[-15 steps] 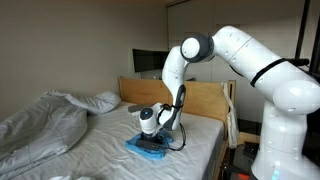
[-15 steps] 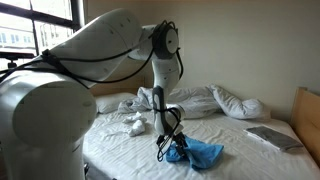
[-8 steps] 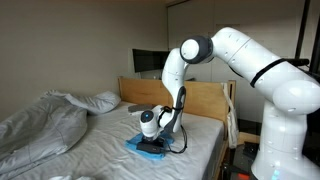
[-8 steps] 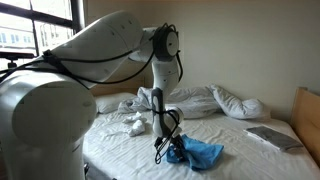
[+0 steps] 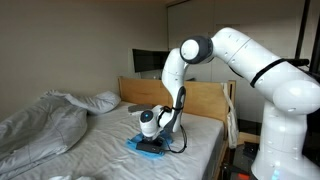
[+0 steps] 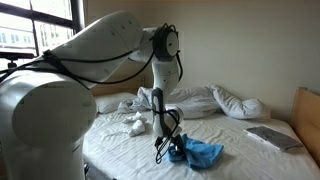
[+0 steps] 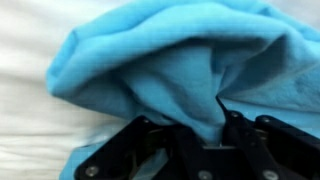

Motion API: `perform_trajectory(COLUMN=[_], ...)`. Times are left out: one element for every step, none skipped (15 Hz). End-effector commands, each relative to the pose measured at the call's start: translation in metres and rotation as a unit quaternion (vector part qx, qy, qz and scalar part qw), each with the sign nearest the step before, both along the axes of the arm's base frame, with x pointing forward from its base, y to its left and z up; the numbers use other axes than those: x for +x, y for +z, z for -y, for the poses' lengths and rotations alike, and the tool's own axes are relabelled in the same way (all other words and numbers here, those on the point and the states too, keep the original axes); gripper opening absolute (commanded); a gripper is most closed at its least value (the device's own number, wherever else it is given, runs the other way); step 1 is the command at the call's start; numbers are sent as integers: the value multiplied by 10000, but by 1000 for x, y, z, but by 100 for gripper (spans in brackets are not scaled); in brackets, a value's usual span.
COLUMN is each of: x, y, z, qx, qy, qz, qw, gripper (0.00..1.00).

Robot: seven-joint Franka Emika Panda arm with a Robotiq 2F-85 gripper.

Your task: Fold the blue cloth

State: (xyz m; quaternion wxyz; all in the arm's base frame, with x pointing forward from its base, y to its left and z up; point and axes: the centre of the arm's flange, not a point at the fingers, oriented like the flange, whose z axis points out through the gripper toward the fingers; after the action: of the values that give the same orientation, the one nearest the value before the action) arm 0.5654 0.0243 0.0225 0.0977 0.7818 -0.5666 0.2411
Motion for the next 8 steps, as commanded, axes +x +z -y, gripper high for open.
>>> perform_trajectory(x=[-2,0,1,2,3,5,9,12], y=[10,16,20,25,30,34,39,44], z=[-1,-2,-4,-5,-7,-8,-10,-11], qx=[-36,-72,-109,-146,-197,-237,-275,-293], qy=[193,231,267,312,374,431,472,498], qz=[98,168,238,288,331,374,422,461], qw=[9998,9996,9993,9990,9986,9981,9976,9973], gripper=[3,1,0,3,3,3,3,3])
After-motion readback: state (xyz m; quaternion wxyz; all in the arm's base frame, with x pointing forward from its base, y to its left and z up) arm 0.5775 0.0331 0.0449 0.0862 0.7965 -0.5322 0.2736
